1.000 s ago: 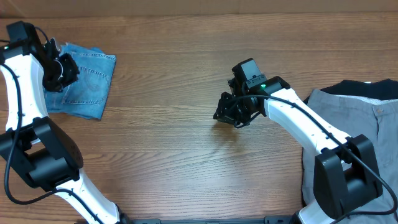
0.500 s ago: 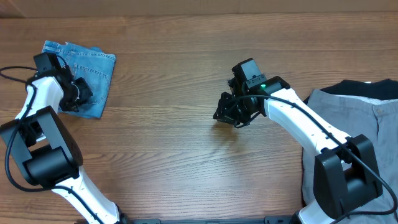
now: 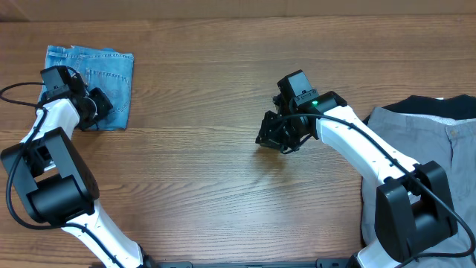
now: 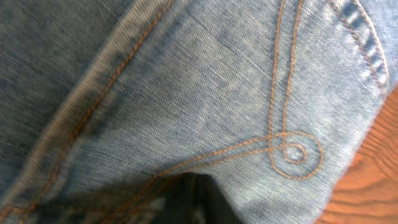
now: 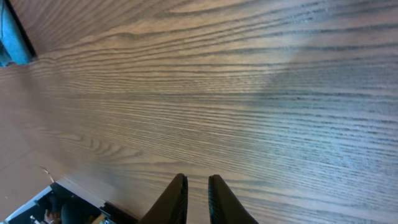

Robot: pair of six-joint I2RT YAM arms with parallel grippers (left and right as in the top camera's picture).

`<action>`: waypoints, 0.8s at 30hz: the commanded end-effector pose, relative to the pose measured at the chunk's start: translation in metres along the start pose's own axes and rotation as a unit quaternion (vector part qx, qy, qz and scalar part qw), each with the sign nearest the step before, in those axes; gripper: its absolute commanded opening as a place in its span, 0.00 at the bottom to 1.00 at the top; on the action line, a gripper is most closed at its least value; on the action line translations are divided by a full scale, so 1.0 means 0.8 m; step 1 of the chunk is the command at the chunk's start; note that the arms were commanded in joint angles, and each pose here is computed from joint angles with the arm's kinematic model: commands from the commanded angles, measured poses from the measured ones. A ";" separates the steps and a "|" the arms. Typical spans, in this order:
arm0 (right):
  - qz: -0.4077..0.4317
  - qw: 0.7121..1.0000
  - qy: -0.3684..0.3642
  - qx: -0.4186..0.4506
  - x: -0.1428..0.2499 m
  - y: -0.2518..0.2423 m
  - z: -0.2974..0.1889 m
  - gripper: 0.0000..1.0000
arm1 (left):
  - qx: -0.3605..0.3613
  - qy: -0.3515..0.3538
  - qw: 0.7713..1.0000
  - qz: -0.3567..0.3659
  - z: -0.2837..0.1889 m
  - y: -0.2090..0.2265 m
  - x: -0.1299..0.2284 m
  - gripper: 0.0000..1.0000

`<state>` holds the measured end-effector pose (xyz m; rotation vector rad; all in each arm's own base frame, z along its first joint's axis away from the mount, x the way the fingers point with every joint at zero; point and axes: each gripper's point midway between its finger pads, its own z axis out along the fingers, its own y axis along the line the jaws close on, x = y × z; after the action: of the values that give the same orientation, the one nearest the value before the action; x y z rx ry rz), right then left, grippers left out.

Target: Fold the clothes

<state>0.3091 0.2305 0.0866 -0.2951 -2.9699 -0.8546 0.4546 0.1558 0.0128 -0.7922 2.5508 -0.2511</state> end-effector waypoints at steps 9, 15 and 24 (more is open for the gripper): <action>-0.044 0.998 -0.028 -0.034 -0.010 0.029 -0.024 0.18 | 0.004 0.061 0.996 0.069 -0.123 -0.025 -0.033 0.49; -0.175 0.968 -0.178 -0.022 -0.046 0.075 -0.131 0.23 | 0.020 0.033 0.986 0.163 -0.289 -0.102 -0.030 0.50; -0.251 0.904 -0.344 -0.037 -0.001 0.120 -0.309 0.52 | 0.000 -0.066 0.962 0.265 -0.438 -0.173 0.038 0.58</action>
<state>0.3364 0.1978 0.2958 0.1756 -3.6067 -1.0642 0.3566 0.0439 0.3247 -0.1608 2.5765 -0.1628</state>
